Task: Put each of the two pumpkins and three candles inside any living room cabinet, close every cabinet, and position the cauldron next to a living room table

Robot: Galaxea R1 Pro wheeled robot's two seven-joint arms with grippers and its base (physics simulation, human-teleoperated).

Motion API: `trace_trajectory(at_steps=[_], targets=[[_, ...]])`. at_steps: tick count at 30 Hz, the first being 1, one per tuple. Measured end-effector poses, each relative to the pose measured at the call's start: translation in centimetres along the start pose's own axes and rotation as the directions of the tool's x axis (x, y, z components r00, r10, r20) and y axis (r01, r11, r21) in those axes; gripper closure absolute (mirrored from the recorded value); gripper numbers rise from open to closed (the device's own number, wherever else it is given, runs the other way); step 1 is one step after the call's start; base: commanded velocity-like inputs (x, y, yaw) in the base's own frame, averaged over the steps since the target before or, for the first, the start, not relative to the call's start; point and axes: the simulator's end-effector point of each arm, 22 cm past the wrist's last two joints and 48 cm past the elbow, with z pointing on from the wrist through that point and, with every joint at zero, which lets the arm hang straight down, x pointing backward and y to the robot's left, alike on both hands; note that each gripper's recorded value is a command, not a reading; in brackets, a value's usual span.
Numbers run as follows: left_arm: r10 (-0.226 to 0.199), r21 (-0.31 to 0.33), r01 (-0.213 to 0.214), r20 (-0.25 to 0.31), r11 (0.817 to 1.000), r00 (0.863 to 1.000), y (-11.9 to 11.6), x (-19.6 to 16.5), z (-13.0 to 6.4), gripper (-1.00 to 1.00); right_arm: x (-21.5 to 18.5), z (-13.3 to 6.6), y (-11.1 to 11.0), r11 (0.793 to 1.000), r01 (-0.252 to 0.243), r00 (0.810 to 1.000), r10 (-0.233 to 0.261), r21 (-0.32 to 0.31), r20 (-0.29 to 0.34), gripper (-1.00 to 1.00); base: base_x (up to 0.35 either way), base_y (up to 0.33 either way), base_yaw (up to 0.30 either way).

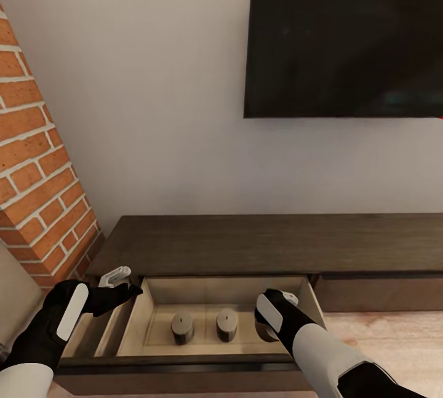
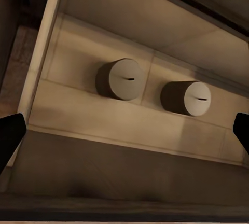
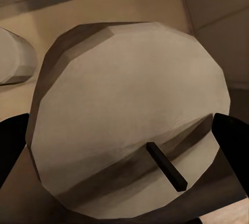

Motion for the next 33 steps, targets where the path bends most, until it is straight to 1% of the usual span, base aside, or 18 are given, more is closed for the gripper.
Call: trace_trajectory(at_steps=[10, 18, 24, 33], targets=[[0.001, 0.000, -0.001, 0.000, 1.000, 1.000, 0.9, 1.1, 1.6, -1.00, 1.1, 1.8, 0.2, 1.000, 0.001, 1.000, -0.001, -0.001, 0.000, 1.00, 0.000, 0.000, 0.000], [0.001, 0.001, -0.001, 0.001, 1.000, 1.000, 0.8, 1.0, 1.6, -1.00, 1.0, 1.8, 0.2, 1.000, 0.002, 1.000, -0.002, -0.001, 0.001, 1.00, 0.001, 0.000, 0.000], [0.002, 0.001, -0.002, 0.001, 1.000, 1.000, 0.8, 1.0, 1.6, -1.00, 1.0, 1.8, 0.2, 1.000, 0.002, 1.000, -0.002, -0.001, 0.001, 1.00, 0.129, 0.000, 0.000], [0.001, 0.002, -0.001, 0.003, 1.000, 1.000, 0.8, 1.0, 1.6, -1.00, 1.0, 1.8, 0.2, 1.000, 0.002, 1.000, -0.002, 0.000, 0.000, 1.00, 0.013, 0.000, 0.000]])
